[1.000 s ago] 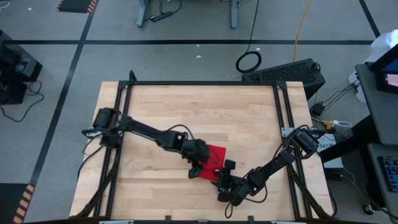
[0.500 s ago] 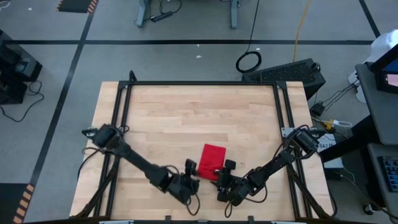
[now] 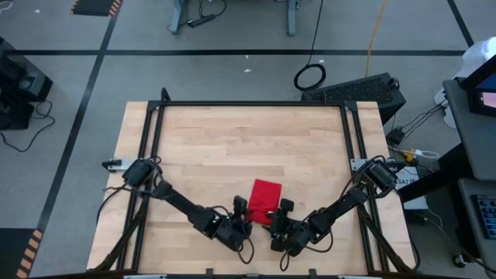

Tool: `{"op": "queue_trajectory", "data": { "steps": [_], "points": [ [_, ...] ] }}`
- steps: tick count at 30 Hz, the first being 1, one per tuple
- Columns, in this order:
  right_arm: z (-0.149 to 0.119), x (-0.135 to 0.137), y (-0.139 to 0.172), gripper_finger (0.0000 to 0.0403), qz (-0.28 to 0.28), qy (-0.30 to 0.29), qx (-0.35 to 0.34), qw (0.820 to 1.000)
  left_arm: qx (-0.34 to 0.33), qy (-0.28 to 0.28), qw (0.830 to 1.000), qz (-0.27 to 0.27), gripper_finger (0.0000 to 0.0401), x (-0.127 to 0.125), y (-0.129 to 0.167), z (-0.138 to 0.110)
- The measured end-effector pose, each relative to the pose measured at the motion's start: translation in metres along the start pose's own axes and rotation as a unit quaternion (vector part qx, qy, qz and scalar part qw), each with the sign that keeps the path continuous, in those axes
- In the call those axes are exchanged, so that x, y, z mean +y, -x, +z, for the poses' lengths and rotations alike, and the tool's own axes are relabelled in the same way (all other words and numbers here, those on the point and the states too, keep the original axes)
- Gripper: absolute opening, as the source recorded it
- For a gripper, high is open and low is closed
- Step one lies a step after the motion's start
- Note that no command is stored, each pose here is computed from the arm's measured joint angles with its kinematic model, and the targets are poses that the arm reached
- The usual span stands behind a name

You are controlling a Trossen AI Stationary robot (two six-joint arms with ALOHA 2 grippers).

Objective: Roll napkin
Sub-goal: Roll the red napkin

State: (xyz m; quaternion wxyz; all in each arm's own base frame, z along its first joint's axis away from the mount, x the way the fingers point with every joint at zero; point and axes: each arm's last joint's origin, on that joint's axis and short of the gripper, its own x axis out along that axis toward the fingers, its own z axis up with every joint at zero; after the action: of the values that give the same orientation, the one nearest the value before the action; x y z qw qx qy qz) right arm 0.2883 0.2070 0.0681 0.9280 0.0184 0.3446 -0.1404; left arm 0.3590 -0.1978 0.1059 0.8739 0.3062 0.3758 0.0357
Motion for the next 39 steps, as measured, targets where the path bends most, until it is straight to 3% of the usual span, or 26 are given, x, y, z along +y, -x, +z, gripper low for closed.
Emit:
{"op": "queue_trajectory", "data": {
  "steps": [5, 10, 18, 23, 28, 32, 39],
  "points": [
    [0.000, 0.000, 0.000, 0.0196, 0.000, -0.001, 0.000, 1.000, 0.003, 0.034, 0.997, -0.070, 0.0196, 0.008, -0.007, 0.000],
    [0.000, 0.000, 0.000, 0.0196, 0.001, -0.005, 0.000, 1.000, 0.019, 0.072, 0.995, -0.062, 0.0181, 0.015, -0.009, -0.002],
    [0.000, 0.000, 0.000, 0.0196, 0.001, -0.009, 0.000, 1.000, -0.010, 0.034, 0.997, -0.062, 0.0201, 0.012, 0.026, 0.010],
    [0.000, 0.000, 0.000, 0.0196, 0.001, -0.011, 0.000, 1.000, -0.031, -0.005, 0.997, -0.067, 0.0214, -0.005, 0.044, 0.014],
    [0.000, 0.000, 0.000, 0.0196, 0.001, -0.017, 0.000, 1.000, -0.013, -0.023, 0.999, -0.047, 0.0214, -0.012, 0.032, 0.006],
    [0.000, 0.000, 0.000, 0.0196, 0.001, -0.017, 0.000, 1.000, -0.007, -0.020, 0.999, -0.024, 0.0214, -0.007, 0.026, 0.005],
    [0.000, 0.000, 0.000, 0.0196, 0.002, -0.017, 0.000, 1.000, 0.005, -0.016, 0.999, -0.033, 0.0214, 0.006, 0.014, 0.003]
  ]
}}
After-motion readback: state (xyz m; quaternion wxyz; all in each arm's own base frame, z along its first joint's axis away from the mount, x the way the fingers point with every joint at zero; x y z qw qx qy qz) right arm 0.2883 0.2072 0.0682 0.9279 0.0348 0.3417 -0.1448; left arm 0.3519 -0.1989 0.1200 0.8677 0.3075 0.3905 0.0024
